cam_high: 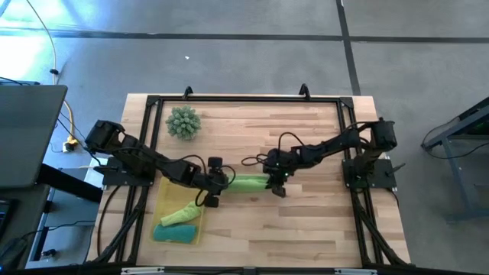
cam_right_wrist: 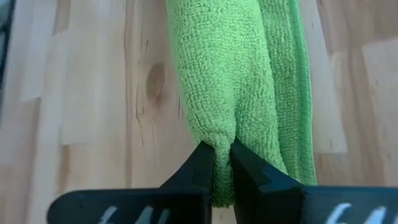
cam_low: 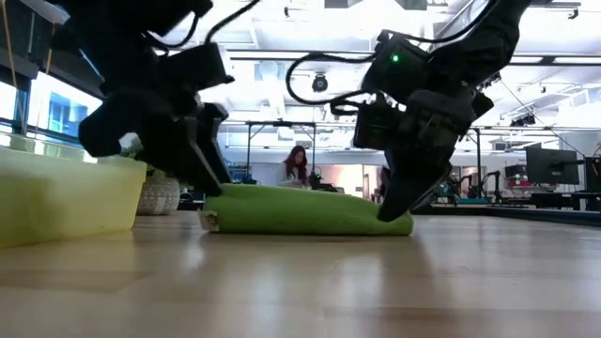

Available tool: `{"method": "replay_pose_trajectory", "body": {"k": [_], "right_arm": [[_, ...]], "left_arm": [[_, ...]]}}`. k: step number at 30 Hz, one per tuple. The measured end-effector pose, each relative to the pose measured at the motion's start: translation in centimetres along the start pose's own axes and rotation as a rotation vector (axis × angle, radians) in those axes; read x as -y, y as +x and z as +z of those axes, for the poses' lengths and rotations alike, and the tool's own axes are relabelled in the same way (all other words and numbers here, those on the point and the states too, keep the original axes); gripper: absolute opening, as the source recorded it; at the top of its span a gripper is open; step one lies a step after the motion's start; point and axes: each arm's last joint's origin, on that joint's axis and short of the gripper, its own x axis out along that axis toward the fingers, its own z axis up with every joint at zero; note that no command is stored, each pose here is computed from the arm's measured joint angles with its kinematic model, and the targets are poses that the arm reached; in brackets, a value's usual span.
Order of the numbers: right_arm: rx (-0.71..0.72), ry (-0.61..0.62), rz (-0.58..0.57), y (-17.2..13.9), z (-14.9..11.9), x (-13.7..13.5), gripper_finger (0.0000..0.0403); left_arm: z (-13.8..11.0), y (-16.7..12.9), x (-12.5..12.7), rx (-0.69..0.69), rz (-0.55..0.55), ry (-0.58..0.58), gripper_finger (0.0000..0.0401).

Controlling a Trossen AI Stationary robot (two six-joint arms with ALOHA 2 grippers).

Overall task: Roll microfiber towels into tight, uniform cylinder then place into a basket
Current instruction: Roll the green towel

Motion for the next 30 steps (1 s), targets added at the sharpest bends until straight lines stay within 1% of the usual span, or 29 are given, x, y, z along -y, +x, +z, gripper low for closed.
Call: {"method": "replay_pose_trajectory", "body": {"k": [5, 8, 10, 14, 18, 27, 30], "right_arm": [[-0.023, 0.106, 0.053, -0.2, -0.1, 0.5, 0.0012], [-0.030, 0.140, 0.065, -0.3, -0.1, 0.7, 0.0012], [-0.036, 0.147, 0.076, -0.3, -0.1, 0.8, 0.0012], [-0.035, 0.147, 0.079, -0.3, -0.1, 0.8, 0.0012], [-0.035, 0.146, 0.079, -0.3, -0.1, 0.8, 0.0012], [-0.036, 0.144, 0.085, -0.3, -0.1, 0.8, 0.0012], [-0.036, 0.144, 0.086, -0.3, -0.1, 0.8, 0.0013]], "left_arm": [[1.2, -1.0, 0.5, 0.039, 0.019, 0.086, 0.0142], [2.5, -1.6, 1.1, 0.076, 0.019, 0.136, 0.0141], [3.1, -1.5, 1.4, 0.099, 0.015, 0.134, 0.0142], [2.8, -0.4, 1.9, 0.087, 0.014, 0.139, 0.0143], [2.4, 1.2, 2.0, 0.060, 0.017, 0.092, 0.0143], [1.7, 3.4, 1.1, 0.021, 0.045, 0.058, 0.0143], [1.4, 4.0, 0.8, -0.003, 0.013, 0.037, 0.0143]]}}
